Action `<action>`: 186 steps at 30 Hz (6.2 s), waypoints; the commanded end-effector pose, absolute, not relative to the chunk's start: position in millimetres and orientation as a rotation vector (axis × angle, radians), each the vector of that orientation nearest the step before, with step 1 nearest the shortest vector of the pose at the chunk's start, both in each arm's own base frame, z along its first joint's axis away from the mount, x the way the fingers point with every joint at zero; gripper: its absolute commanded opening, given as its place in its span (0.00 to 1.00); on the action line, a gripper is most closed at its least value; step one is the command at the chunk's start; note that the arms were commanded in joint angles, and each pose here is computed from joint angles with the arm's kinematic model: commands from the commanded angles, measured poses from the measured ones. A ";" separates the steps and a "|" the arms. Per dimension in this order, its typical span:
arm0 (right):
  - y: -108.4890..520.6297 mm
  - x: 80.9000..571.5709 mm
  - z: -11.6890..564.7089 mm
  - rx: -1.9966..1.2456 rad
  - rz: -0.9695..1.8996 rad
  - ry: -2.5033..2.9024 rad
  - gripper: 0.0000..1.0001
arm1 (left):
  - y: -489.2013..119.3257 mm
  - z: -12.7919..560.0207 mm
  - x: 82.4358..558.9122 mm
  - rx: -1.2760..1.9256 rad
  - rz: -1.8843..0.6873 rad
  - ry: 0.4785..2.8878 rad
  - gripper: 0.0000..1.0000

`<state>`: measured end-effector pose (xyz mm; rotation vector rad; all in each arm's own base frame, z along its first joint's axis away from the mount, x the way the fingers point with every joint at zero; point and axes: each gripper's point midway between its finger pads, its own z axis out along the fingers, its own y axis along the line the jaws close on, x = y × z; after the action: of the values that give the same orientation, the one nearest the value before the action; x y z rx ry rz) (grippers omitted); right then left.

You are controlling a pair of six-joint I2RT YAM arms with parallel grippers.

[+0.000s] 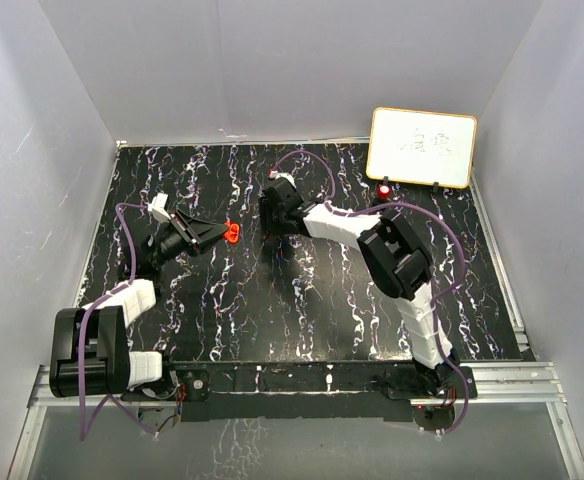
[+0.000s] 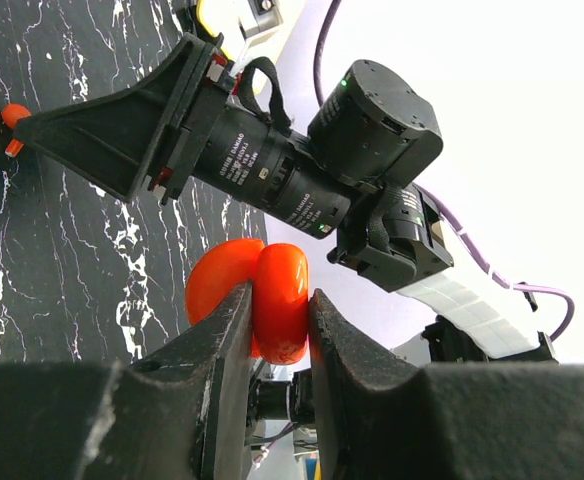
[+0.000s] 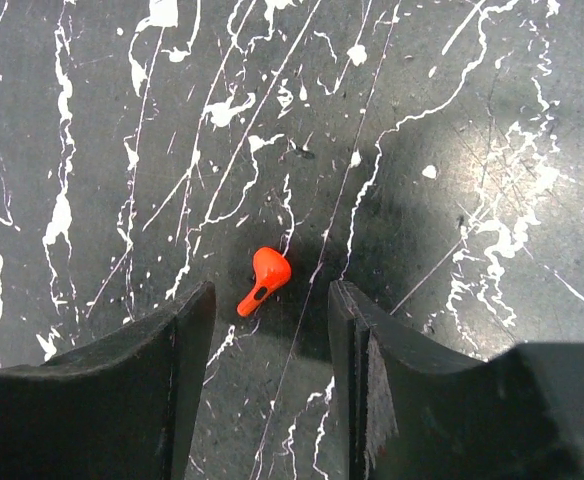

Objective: Insert the wireless bluetooth earbuds into the charging case
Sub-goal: Pick up the earbud from the center of the board, then place the earbud in the charging case.

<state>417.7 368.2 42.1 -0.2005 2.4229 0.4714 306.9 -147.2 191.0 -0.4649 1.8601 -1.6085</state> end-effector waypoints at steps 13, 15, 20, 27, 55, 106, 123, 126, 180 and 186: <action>381.8 432.0 47.7 -0.152 0.492 2.402 0.36 | -145.7 202.2 304.5 -0.409 -1.629 1.820 0.00; 381.8 431.0 46.2 -0.154 0.490 2.407 0.34 | -145.3 201.8 305.0 -0.411 -1.628 1.820 0.00; 381.3 430.1 44.9 -0.157 0.486 2.415 0.32 | -145.3 201.6 304.6 -0.410 -1.629 1.818 0.00; 381.4 429.7 40.9 -0.171 0.480 2.429 0.30 | -145.1 200.4 303.9 -0.413 -1.631 1.818 0.00; 380.6 429.6 34.2 -0.201 0.449 2.444 0.09 | -142.4 198.3 303.8 -0.424 -1.634 1.814 0.00; 311.8 335.7 284.7 -0.397 0.837 1.284 0.00 | -221.4 199.3 355.1 -0.361 -1.802 1.874 0.00; 310.4 330.1 291.0 -0.451 0.804 1.200 0.00 | -251.2 214.4 354.5 -0.358 -1.929 1.832 0.00; 310.2 330.4 286.9 -0.465 0.784 1.183 0.00 | -253.4 218.9 353.6 -0.356 -1.942 1.826 0.00; 309.3 302.6 263.5 -0.669 0.658 0.868 0.00 | -269.5 234.9 325.6 -0.259 -2.037 1.875 0.00; 307.6 303.7 266.1 -0.664 0.641 0.861 0.00 | -268.8 233.7 320.3 -0.259 -2.037 1.884 0.00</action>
<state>308.5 316.8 228.7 -0.7091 1.0164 0.6824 334.0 -267.8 205.1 -0.3760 1.9426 -2.0092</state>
